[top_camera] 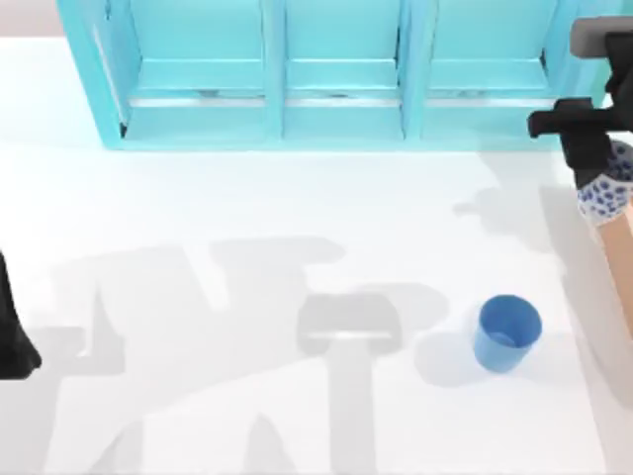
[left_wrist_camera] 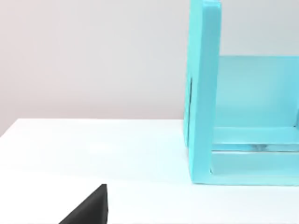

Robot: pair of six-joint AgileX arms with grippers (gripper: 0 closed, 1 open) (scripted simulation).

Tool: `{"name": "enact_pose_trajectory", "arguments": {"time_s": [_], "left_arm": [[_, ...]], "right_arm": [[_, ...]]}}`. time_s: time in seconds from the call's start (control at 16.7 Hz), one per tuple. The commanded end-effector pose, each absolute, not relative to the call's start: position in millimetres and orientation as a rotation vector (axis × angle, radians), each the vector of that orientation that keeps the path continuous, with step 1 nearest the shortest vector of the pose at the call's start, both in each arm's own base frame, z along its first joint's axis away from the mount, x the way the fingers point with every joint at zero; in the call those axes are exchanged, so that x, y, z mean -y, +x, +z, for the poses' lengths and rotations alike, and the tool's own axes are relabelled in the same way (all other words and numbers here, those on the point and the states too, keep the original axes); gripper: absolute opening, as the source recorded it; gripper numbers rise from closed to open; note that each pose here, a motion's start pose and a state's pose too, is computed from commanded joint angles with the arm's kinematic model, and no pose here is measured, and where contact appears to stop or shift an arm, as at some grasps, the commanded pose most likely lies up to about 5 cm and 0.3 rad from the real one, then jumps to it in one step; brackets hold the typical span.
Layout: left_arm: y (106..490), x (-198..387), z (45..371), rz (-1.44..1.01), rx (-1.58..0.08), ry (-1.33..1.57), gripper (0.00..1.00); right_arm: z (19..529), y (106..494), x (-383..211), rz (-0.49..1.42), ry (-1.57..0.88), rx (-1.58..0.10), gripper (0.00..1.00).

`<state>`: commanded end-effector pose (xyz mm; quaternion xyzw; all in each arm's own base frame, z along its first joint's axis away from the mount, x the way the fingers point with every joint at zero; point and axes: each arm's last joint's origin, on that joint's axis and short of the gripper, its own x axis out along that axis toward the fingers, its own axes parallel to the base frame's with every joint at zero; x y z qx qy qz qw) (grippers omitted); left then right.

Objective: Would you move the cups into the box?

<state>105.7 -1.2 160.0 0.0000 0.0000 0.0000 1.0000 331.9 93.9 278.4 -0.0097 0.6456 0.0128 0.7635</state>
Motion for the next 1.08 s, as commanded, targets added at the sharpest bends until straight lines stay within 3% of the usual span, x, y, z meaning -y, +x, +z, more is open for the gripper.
{"name": "enact_pose_trajectory", "arguments": {"time_s": [0.36, 0.6, 0.84, 1.08], "left_arm": [[105.7, 1.2, 160.0, 0.000, 0.000, 0.000, 1.00], [105.7, 1.2, 160.0, 0.000, 0.000, 0.000, 1.00], [105.7, 1.2, 160.0, 0.000, 0.000, 0.000, 1.00], [105.7, 1.2, 160.0, 0.000, 0.000, 0.000, 1.00]], "right_arm": [[283.0, 294.9, 2.2, 0.027, 0.004, -1.429, 0.00], [293.9, 237.2, 73.9, -0.005, 0.001, -1.356, 0.00], [282.9, 190.3, 95.5, -0.009, 0.004, -1.362, 0.00], [279.9, 183.7, 97.2, -0.005, 0.009, -1.372, 0.00]]}}
